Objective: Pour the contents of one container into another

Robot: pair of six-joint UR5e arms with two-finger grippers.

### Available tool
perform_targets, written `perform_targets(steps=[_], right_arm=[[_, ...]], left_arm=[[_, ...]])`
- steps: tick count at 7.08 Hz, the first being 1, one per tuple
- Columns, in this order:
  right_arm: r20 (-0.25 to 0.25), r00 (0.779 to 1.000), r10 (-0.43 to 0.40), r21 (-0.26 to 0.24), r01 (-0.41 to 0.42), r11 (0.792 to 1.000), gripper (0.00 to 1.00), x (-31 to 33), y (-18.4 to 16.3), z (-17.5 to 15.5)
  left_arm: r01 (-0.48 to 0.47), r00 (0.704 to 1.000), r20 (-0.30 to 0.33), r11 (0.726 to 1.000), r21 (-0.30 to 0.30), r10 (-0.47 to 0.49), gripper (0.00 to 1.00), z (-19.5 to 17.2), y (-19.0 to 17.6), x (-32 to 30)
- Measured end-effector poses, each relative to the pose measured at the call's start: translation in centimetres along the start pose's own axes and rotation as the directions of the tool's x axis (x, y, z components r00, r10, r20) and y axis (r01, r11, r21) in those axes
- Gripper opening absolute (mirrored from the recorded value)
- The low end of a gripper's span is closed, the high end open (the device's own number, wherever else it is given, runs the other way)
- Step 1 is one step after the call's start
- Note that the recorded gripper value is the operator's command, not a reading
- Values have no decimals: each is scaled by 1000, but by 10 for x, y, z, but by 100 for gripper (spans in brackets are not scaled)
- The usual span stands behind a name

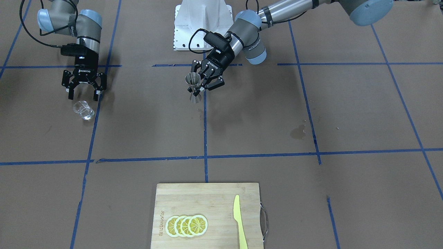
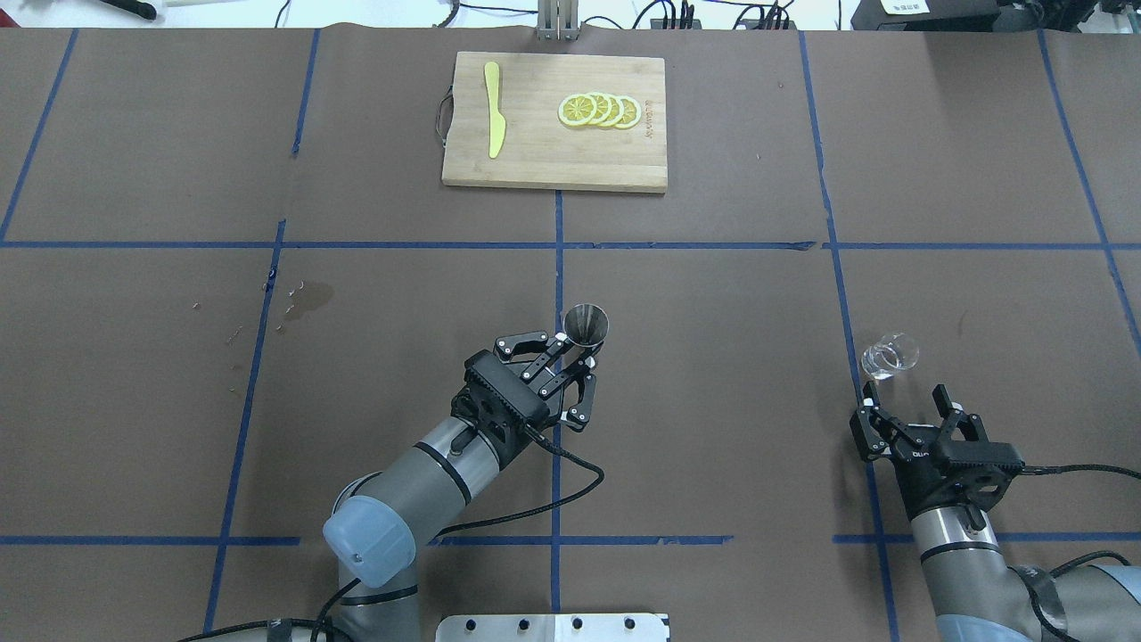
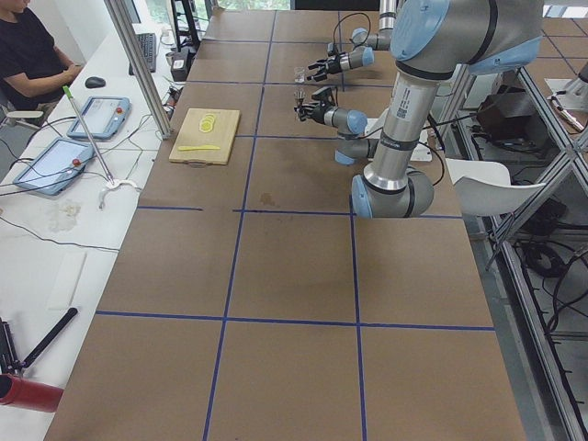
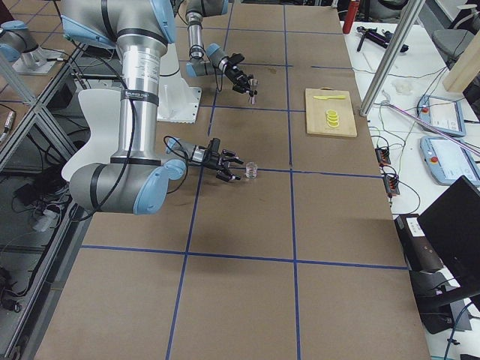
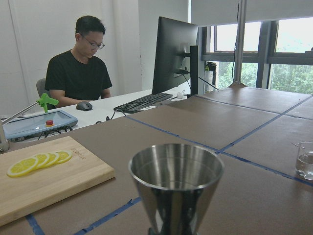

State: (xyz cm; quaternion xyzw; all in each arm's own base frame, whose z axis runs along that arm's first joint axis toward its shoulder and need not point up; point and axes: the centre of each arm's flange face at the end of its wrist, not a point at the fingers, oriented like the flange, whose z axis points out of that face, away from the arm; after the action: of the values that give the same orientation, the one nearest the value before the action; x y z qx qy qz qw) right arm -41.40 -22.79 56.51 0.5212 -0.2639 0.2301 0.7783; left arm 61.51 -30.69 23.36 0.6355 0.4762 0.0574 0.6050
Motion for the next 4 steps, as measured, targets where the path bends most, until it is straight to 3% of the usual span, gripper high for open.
perform_targets(steps=[4], right_arm=[[-12,1000,13,11,-13,1000,90,-12,-1,10]], left_arm=[[3,1000,-1,1000,4,-3,0,2,-3,2]])
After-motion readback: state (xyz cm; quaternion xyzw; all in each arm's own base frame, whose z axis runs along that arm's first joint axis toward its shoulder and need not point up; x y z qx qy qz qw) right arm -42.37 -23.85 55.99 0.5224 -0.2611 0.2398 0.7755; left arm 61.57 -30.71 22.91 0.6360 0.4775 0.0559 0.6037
